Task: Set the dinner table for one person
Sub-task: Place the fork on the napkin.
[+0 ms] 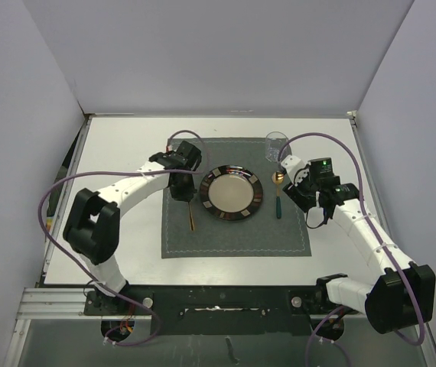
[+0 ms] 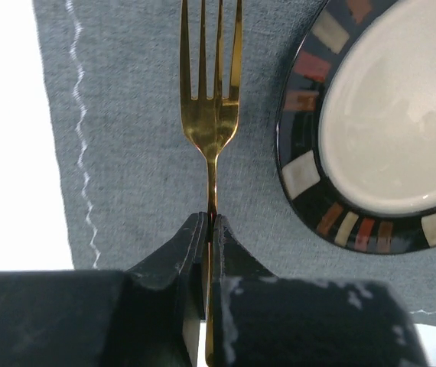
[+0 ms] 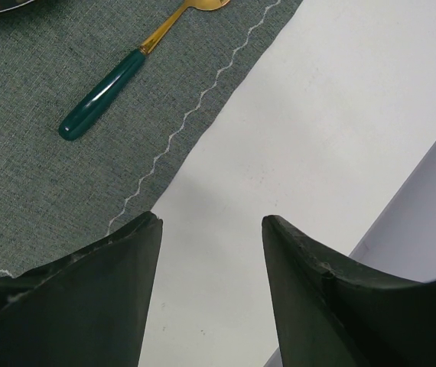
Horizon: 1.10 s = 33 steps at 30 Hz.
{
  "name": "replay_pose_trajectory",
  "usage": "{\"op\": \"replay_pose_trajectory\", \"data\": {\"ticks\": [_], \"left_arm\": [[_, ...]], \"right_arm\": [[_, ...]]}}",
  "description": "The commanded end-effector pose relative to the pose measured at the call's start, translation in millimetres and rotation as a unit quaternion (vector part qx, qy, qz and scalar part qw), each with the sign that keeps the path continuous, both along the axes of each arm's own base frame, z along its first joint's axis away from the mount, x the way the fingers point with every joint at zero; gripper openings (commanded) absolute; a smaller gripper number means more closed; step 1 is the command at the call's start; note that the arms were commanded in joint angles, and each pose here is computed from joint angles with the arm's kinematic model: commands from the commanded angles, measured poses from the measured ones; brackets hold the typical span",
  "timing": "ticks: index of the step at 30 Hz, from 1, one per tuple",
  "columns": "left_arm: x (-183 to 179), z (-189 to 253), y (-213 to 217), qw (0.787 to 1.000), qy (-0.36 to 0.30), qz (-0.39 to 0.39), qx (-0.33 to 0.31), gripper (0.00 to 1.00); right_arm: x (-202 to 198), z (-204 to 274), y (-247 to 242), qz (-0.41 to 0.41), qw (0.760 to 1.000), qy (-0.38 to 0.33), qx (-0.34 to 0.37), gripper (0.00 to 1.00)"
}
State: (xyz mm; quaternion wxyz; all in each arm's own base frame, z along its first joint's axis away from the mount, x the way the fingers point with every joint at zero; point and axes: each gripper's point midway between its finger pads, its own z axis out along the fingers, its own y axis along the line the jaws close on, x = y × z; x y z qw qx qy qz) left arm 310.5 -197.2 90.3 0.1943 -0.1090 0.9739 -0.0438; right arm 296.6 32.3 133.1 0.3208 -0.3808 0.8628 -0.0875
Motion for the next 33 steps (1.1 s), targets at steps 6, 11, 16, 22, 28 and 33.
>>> {"op": "replay_pose_trajectory", "data": {"ticks": [6, 11, 16, 22, 28, 33], "left_arm": [[37.7, -35.4, -19.9, 0.999, 0.009, -0.029, -0.015, 0.0], [43.2, -50.6, -7.0, 0.999, 0.021, -0.025, -0.01, 0.0], [51.3, -57.2, 3.4, 0.999, 0.028, -0.026, 0.001, 0.0], [62.7, -65.8, 3.0, 0.998, 0.038, -0.043, 0.001, 0.0], [65.9, -70.8, 1.4, 0.998, 0.046, -0.049, 0.003, 0.0], [62.9, -70.2, 2.3, 0.998, 0.052, -0.045, 0.001, 0.0]], "right_arm": [[10.5, 8.7, -2.0, -0.012, 1.0, -0.025, 0.009, 0.57], [11.8, 6.1, -3.0, -0.014, 1.0, -0.024, 0.006, 0.57], [12.7, 3.1, -4.0, -0.014, 1.0, -0.021, 0.001, 0.58], [11.9, 0.9, -5.0, -0.015, 1.0, -0.017, -0.002, 0.58], [11.9, 0.7, -6.0, -0.017, 1.0, -0.018, -0.004, 0.58], [12.8, -0.5, -6.4, -0.017, 1.0, -0.017, -0.006, 0.58]]}}
